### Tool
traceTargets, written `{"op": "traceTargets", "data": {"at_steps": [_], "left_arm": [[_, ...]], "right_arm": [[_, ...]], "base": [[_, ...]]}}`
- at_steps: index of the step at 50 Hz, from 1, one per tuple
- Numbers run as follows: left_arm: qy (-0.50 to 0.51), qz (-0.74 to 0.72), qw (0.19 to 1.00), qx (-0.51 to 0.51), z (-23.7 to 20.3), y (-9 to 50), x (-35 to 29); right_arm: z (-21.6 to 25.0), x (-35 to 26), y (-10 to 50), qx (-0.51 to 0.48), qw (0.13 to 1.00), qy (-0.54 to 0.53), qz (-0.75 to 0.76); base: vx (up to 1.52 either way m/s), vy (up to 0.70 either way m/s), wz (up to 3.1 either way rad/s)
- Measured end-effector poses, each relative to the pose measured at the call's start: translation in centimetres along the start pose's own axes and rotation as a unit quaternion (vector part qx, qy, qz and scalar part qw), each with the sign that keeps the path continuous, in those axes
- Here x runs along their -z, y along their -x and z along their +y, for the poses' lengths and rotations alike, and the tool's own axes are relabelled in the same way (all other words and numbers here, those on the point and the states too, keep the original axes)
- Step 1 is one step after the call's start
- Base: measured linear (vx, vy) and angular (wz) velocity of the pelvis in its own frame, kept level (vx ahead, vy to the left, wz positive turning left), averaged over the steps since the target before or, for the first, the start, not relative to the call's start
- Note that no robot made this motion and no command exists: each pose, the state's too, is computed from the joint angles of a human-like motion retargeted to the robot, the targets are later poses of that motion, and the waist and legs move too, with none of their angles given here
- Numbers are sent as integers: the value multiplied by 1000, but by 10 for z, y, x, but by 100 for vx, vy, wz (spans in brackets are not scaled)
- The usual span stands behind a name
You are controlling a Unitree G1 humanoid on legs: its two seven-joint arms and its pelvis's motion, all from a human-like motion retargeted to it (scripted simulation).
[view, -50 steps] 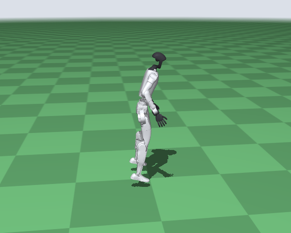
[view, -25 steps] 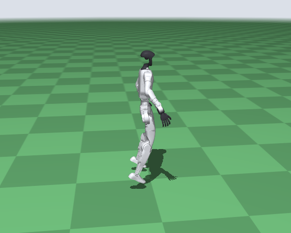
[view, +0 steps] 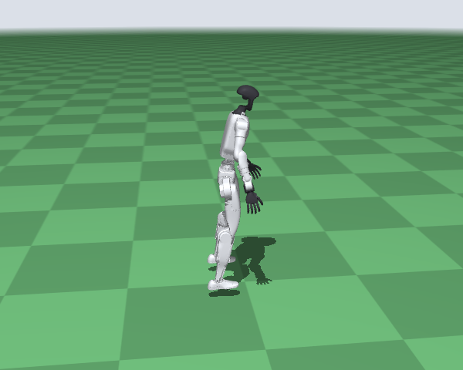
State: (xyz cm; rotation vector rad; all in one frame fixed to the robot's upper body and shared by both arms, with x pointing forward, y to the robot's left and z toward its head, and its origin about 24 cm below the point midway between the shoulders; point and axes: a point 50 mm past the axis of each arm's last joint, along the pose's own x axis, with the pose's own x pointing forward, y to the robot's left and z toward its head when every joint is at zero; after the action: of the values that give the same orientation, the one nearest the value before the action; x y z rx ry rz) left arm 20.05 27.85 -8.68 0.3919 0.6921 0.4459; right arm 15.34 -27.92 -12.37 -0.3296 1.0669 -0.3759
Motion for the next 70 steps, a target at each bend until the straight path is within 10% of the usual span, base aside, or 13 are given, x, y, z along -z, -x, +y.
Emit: {"op": "traceTargets", "data": {"at_steps": [26,51,60,70], "left_arm": [[-171,-4,975,141,-68,19,13],[-17,-74,996,46,-46,-1,-65],[-212,-133,968,34,-14,-6,-52],[-327,-25,933,147,13,42,75]], "right_arm": [[41,-2,8,-100,990,99,-21],[22,-57,8,-33,991,64,-112],[-6,-131,39,-22,955,61,-288],[-51,71,53,-148,971,189,-20]], "base": [[2,0,-1],[-12,1,12],[9,0,-6],[41,-4,-11]]}}
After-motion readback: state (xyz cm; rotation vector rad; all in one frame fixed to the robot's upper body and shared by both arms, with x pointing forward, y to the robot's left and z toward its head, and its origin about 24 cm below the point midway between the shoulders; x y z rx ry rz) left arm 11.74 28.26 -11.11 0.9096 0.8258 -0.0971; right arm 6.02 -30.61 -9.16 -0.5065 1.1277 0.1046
